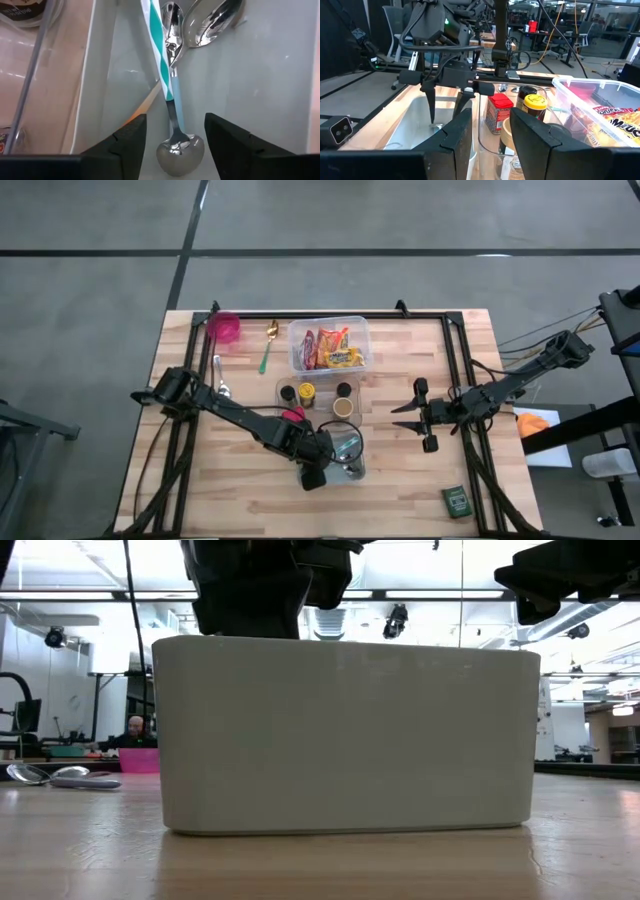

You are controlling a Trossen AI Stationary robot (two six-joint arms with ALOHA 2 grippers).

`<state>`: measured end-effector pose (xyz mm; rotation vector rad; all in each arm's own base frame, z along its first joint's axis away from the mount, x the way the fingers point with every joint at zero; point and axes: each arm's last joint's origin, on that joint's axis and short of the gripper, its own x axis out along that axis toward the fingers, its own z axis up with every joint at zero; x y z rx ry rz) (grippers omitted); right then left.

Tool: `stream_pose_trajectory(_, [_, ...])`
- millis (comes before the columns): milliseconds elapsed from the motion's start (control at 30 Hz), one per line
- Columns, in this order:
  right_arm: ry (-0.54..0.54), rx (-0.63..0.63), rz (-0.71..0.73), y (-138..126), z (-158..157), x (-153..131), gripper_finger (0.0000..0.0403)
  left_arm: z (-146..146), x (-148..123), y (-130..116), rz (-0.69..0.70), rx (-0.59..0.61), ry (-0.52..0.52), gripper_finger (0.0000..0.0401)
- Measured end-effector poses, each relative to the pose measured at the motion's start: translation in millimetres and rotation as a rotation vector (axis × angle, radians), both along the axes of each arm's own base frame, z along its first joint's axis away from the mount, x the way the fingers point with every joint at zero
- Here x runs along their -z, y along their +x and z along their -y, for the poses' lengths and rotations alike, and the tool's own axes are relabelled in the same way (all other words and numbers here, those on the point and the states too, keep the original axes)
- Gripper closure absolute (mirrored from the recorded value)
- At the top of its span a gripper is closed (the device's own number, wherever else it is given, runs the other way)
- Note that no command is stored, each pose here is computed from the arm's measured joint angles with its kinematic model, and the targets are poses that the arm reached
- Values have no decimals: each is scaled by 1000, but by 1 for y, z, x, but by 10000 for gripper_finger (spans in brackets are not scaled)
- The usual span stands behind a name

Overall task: Pick & Place Food Item
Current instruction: Put the purple spoon into the gray bin

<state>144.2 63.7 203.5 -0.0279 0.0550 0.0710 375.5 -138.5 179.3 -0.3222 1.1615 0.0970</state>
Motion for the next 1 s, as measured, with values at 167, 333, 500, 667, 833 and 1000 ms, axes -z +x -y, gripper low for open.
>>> stream_pose_trajectory(167, [0, 0, 0, 0, 0, 0, 273, 1, -6, 3, 12, -1, 0, 194])
stream_pose_trajectory(333, [0, 0, 0, 0, 0, 0, 273, 1, -14, 5, 26, -7, 27, 193])
stream_pose_trajectory(500, [0, 0, 0, 0, 0, 0, 273, 0, -20, 3, 27, -14, 31, 193])
stream_pose_trajectory(667, [0, 0, 0, 0, 0, 0, 273, -4, -45, -7, 77, -63, 50, 193])
stream_pose_trajectory(833, [0, 0, -1, 0, 0, 0, 273, -8, -76, -27, 113, -163, 81, 193])
stream_pose_trajectory(1000, [0, 0, -1, 0, 0, 0, 273, -14, -98, -58, 48, -336, 80, 193])
